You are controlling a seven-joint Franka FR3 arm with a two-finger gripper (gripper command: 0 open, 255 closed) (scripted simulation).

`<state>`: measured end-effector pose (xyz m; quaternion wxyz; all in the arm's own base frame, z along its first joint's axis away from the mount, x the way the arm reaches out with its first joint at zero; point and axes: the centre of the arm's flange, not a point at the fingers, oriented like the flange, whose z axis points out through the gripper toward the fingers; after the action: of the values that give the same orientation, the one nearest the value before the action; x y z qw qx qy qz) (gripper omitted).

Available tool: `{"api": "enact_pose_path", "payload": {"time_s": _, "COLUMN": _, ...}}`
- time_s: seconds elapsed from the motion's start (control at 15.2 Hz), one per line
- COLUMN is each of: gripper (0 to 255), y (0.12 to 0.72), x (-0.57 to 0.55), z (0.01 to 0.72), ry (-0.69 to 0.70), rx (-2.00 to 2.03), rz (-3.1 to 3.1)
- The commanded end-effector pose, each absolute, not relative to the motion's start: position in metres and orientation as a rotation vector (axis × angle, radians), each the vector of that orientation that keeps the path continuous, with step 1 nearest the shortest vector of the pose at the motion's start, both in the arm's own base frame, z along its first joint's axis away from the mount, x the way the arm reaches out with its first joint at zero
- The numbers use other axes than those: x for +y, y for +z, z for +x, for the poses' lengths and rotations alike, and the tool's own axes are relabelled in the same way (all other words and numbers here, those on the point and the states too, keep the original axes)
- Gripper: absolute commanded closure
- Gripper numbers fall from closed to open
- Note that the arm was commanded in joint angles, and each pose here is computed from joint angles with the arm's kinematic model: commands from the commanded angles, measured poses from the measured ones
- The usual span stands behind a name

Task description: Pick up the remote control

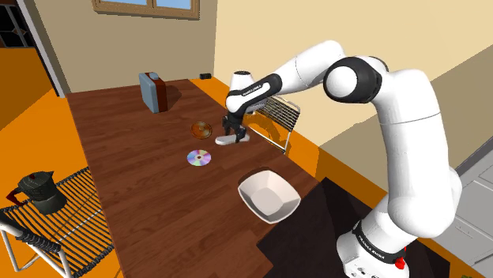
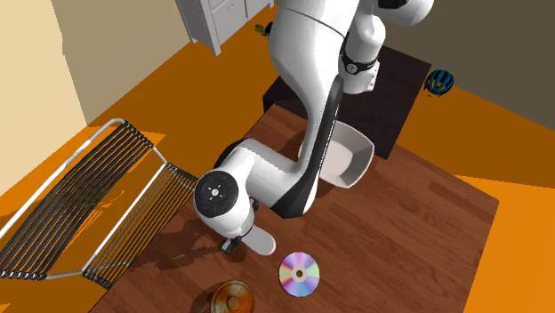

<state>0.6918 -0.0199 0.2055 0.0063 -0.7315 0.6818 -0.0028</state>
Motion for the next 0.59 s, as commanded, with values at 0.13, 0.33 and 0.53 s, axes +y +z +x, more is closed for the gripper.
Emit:
{"api": "enact_pose_path", "payload": {"time_s": 0.13, "gripper": 255, "y": 0.227, "x": -0.02, "z": 0.692, "ry": -0.009, "rx": 2.133, "rz": -2.289}}
{"api": "enact_pose_path", "payload": {"time_s": 0.33, "gripper": 255, "y": 0.242, "x": -0.02, "z": 0.692, "ry": -0.009, "rx": 2.133, "rz": -2.289}}
{"api": "enact_pose_path", "payload": {"time_s": 0.53, "gripper": 255, "y": 0.254, "x": -0.02, "z": 0.692, "ry": -0.009, "rx": 2.133, "rz": -2.289}}
